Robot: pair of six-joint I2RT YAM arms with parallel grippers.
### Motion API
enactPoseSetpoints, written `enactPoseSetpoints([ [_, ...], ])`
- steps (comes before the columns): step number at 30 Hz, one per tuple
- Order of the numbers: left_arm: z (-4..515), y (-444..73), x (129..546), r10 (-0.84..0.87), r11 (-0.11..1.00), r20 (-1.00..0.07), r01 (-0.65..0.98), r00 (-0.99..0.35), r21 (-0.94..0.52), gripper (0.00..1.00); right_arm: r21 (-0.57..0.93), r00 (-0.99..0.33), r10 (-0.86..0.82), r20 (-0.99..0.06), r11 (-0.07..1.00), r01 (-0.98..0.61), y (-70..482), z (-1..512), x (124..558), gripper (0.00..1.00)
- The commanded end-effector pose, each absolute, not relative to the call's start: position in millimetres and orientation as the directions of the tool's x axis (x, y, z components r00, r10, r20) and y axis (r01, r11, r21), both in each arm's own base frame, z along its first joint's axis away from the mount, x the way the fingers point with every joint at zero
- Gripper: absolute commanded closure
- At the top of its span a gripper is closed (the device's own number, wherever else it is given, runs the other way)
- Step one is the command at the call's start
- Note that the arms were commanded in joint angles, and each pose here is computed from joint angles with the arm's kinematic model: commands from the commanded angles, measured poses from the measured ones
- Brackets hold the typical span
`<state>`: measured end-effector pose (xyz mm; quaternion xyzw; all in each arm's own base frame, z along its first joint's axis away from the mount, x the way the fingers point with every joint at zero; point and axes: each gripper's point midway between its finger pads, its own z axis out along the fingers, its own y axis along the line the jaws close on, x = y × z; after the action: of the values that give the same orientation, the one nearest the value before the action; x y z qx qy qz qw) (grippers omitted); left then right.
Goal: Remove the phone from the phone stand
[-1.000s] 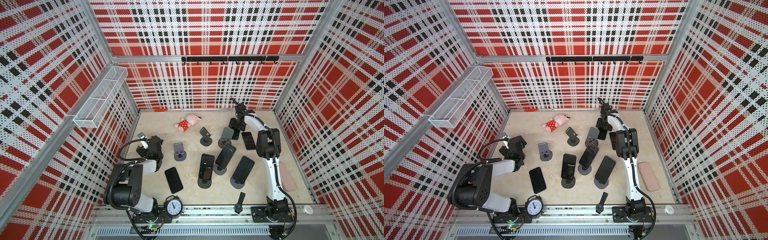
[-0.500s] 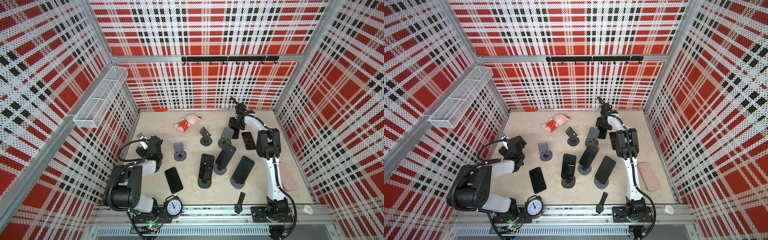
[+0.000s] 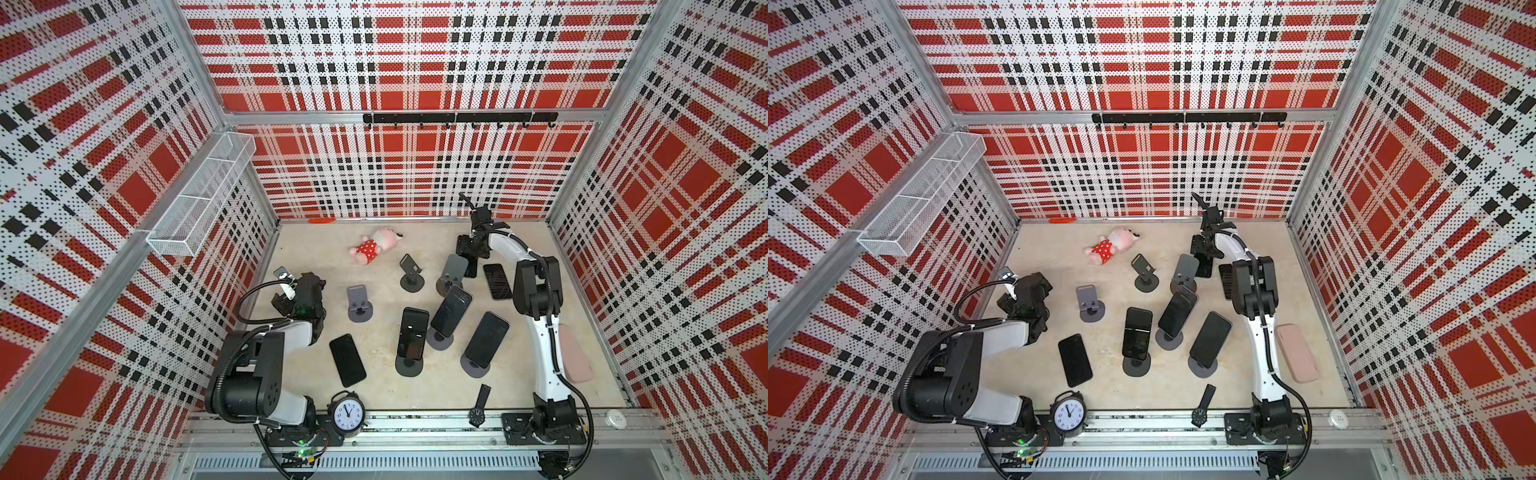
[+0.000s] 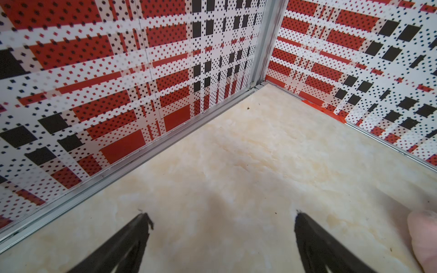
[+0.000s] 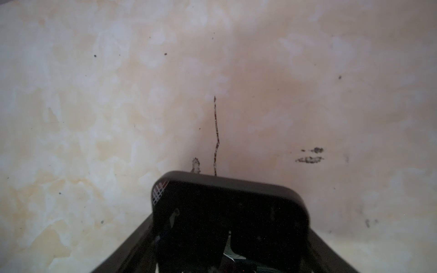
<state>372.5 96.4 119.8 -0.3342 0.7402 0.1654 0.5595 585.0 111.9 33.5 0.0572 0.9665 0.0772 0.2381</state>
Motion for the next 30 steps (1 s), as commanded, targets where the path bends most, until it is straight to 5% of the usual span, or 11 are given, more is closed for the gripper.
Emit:
enactPoseSetpoints([
  [1, 123, 101, 370, -0.312, 0.711, -0.941, -0.689, -0.132, -0.139, 0.02, 0.165, -0.908, 0.127, -0.399, 0.984, 0.065, 110, 15, 575, 0.22],
  [30, 123, 102, 367, -0.313, 0.709, -0.941, -0.691, -0.131, -0.141, 0.02, 0.162, -0.869, 0.139, -0.476, 0.984, 0.069, 106, 66, 580, 0.2],
])
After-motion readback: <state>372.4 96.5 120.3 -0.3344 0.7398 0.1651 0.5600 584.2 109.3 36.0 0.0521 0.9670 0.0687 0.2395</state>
